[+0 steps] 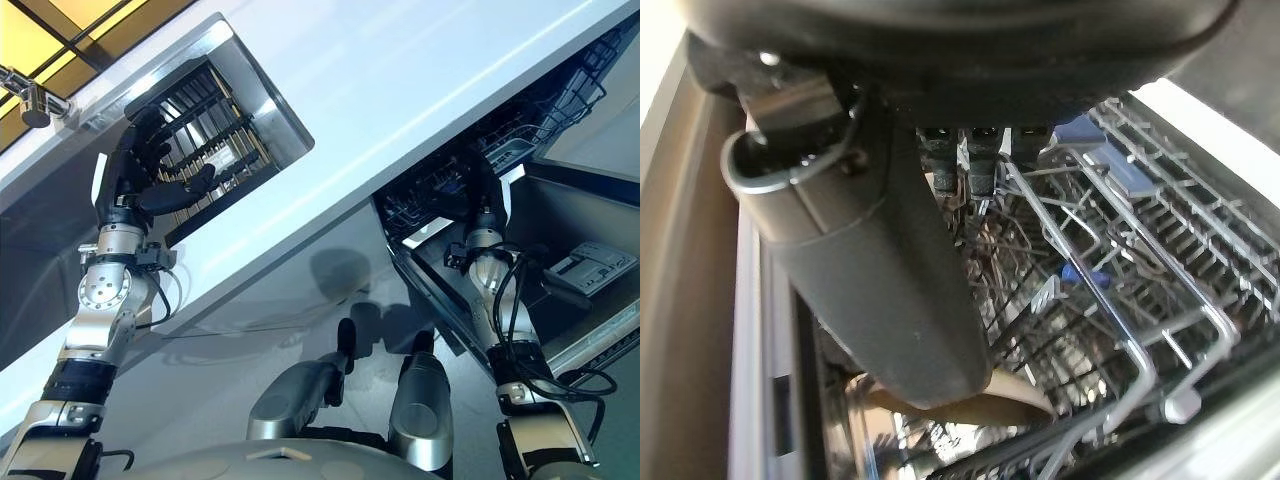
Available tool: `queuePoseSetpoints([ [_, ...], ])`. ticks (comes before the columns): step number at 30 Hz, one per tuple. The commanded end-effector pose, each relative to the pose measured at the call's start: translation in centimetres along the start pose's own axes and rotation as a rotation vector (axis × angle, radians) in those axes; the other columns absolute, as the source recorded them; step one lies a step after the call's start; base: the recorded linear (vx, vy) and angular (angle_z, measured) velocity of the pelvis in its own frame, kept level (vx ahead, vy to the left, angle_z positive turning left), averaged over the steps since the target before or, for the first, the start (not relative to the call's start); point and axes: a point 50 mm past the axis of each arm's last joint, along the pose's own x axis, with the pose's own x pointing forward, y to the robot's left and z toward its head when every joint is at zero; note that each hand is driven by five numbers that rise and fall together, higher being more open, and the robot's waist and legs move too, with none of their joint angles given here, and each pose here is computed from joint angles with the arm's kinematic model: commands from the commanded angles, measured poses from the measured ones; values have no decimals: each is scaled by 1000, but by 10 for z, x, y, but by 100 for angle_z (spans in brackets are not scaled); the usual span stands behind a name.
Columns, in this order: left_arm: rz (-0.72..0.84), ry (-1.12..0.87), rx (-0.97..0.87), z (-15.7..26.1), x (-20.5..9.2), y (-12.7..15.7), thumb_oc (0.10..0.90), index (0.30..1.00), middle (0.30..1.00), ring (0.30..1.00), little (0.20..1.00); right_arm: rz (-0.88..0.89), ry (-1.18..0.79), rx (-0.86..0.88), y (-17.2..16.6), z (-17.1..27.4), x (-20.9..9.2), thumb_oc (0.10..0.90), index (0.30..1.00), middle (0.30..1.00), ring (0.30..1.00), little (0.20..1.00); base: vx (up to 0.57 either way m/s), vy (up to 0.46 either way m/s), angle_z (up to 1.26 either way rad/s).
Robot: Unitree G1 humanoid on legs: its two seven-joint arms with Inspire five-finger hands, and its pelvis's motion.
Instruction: Pick up plates and place into dishwasher.
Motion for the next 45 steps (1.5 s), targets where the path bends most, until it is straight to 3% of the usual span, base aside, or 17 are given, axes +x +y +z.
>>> queuePoseSetpoints([
  [1,44,-192,4,34,6,11,800,900,900,900,900,-73,-473,65,16,89,10,800,900,900,900,900,-6,33,0],
  [7,72,-196,6,32,-7,13,800,900,900,900,900,-282,-513,3,-18,77,-8,800,900,900,900,900,-1,21,-4],
  [15,75,-192,23,32,-13,20,800,900,900,900,900,-411,-499,-122,-50,70,-14,800,900,900,900,900,-2,-11,-4],
  [24,83,-195,49,34,-15,26,800,900,900,900,900,-418,-431,-76,-58,55,-21,800,900,900,900,900,-9,-23,-5],
  [30,80,-201,59,35,-12,30,800,900,900,900,900,-284,-286,272,-58,31,-19,800,900,900,900,900,-1,-10,-2],
  [33,68,-197,62,36,-8,30,800,900,900,900,900,-244,-217,346,-60,17,-15,800,900,900,900,900,11,-8,1],
  [45,19,-212,93,46,13,30,800,900,900,900,900,-212,-116,116,-72,16,17,800,900,900,900,900,27,-21,6],
])
